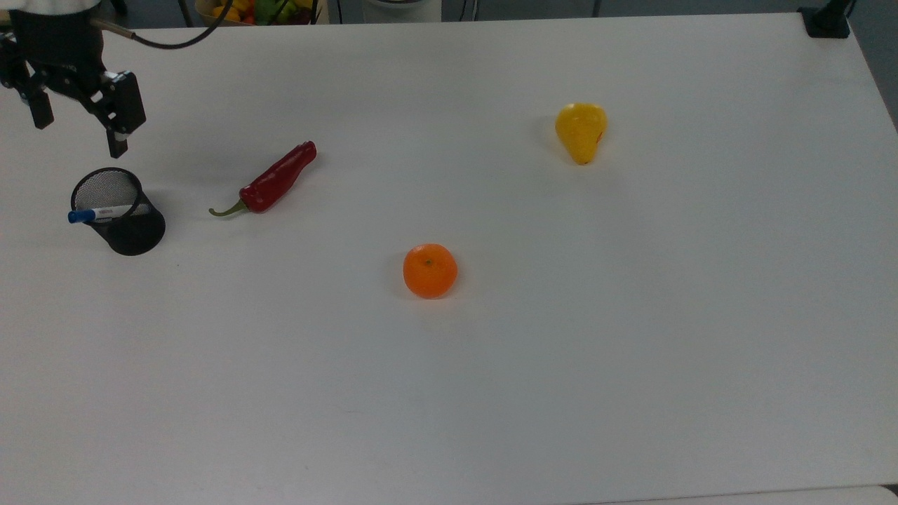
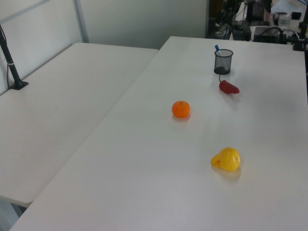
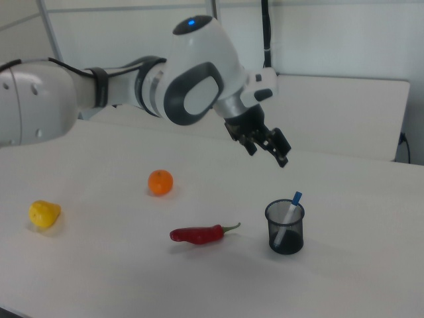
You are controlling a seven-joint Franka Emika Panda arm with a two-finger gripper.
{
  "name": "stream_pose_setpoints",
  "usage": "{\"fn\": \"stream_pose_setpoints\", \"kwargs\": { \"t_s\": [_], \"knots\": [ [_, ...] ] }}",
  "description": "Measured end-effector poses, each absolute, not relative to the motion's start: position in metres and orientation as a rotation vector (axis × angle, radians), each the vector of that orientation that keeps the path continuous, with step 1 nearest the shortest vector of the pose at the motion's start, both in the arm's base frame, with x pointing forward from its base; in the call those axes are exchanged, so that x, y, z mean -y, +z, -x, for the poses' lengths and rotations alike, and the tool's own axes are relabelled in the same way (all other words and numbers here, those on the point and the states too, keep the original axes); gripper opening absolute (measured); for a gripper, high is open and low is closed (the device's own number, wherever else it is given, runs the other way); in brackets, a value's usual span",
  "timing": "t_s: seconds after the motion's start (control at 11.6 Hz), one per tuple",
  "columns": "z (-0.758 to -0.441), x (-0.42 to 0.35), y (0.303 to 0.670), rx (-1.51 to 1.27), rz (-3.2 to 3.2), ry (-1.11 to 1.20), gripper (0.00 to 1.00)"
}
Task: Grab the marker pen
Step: 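Move the open gripper over the black mesh cup toward the marker, then close the gripper on the blue-capped marker's top end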
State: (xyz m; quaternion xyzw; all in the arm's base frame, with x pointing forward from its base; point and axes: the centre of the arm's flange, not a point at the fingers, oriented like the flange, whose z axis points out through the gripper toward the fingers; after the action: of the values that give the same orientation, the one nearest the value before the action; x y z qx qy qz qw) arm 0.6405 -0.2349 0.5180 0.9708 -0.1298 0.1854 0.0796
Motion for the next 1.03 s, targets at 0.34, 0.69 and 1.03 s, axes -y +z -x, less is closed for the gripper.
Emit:
{"fn": "stream_pose_setpoints", "kwargs": {
  "t_s": [0.34, 0.69, 1.03],
  "knots": [
    [-0.659, 0.257, 0.457, 0.37, -2.859, 0.552, 0.99],
    [-0.672, 0.261, 0.427, 0.395, -2.834, 0.63, 0.89],
    [-0.678, 0.263, 0.406, 0.404, -2.82, 0.669, 0.73]
  ]
}}
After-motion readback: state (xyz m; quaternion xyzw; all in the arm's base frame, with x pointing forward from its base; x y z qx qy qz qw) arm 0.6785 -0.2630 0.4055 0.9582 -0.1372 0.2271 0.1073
